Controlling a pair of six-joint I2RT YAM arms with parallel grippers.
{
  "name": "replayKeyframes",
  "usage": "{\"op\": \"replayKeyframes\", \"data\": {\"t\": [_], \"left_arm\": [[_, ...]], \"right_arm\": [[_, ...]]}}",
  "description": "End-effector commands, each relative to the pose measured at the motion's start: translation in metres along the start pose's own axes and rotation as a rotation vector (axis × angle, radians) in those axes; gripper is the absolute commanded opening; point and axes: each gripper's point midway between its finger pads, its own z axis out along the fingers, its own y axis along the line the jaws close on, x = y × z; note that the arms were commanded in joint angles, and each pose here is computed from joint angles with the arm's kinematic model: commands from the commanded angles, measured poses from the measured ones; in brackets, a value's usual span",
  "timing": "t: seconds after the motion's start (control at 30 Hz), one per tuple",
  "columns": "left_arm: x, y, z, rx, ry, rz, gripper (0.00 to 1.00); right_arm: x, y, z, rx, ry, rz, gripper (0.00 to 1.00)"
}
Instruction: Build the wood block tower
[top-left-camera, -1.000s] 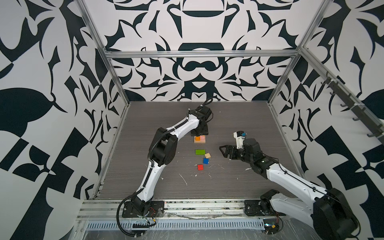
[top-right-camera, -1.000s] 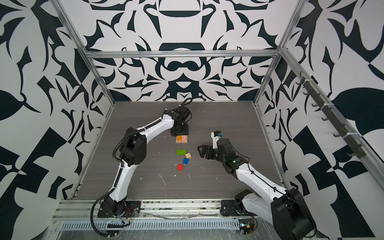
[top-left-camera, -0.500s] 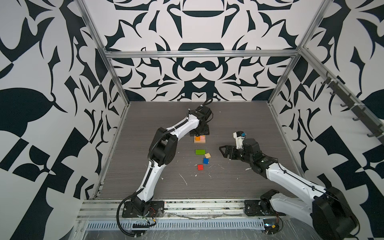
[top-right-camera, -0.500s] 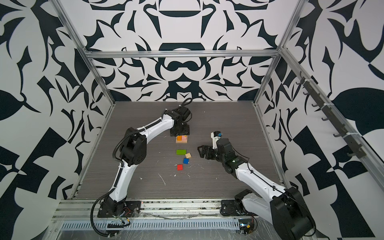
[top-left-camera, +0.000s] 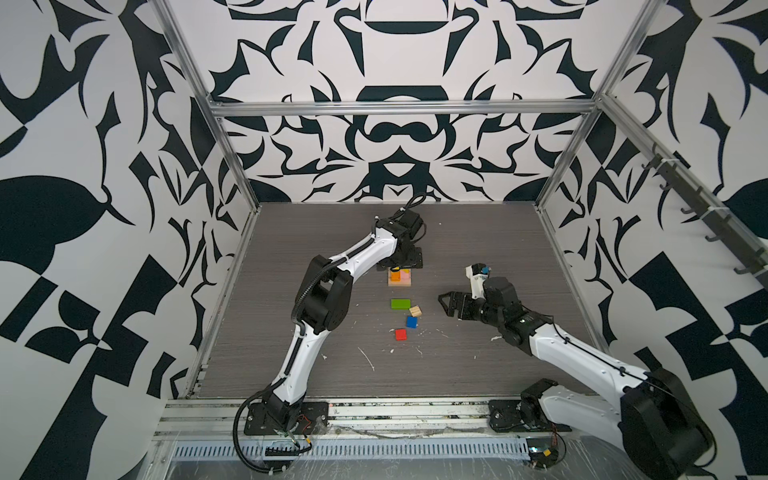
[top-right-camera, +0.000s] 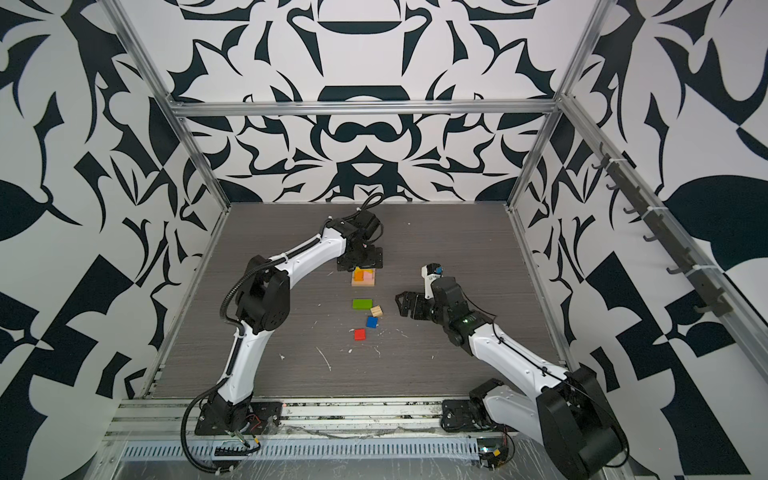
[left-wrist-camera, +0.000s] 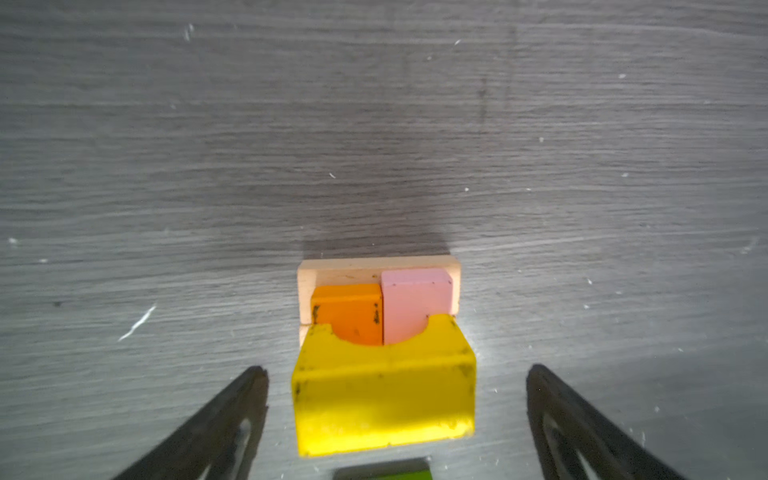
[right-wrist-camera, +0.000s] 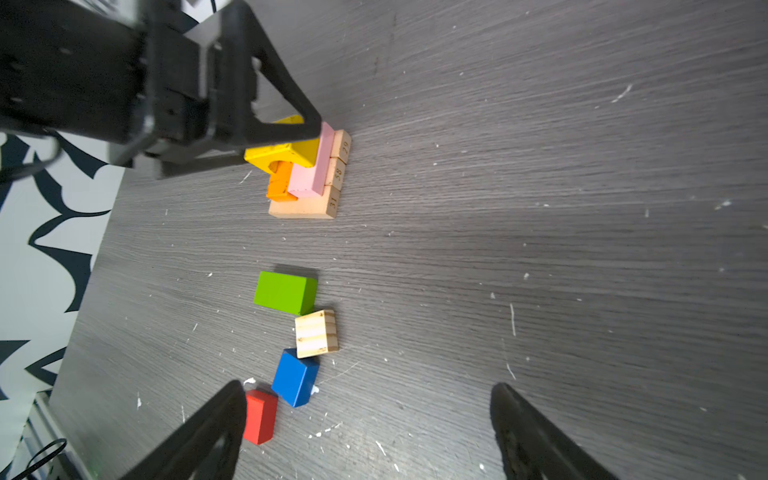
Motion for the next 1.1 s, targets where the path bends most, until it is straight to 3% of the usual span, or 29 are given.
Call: {"op": "replayKeyframes", "data": {"t": [0.0,0.5,1.07], "left_arm": [[-0.004,0.000,-0.028,0.024,-0.032,0.018,1.00],[-0.003,0.011,-0.086,0.083,-0.158,0.049,1.00],[0.030,0.102,-0.105,0.158,-0.191,-0.105,1.00]], "right_arm": [[-0.015,0.006,0.001,0.020,-0.015,-0.023,0.96],[-0.010,0.032,0.025,0.121,0.066,-0.114,0.98],[0.001,0.076,0.063,0.257,0.169,-0.177,0.93]]}}
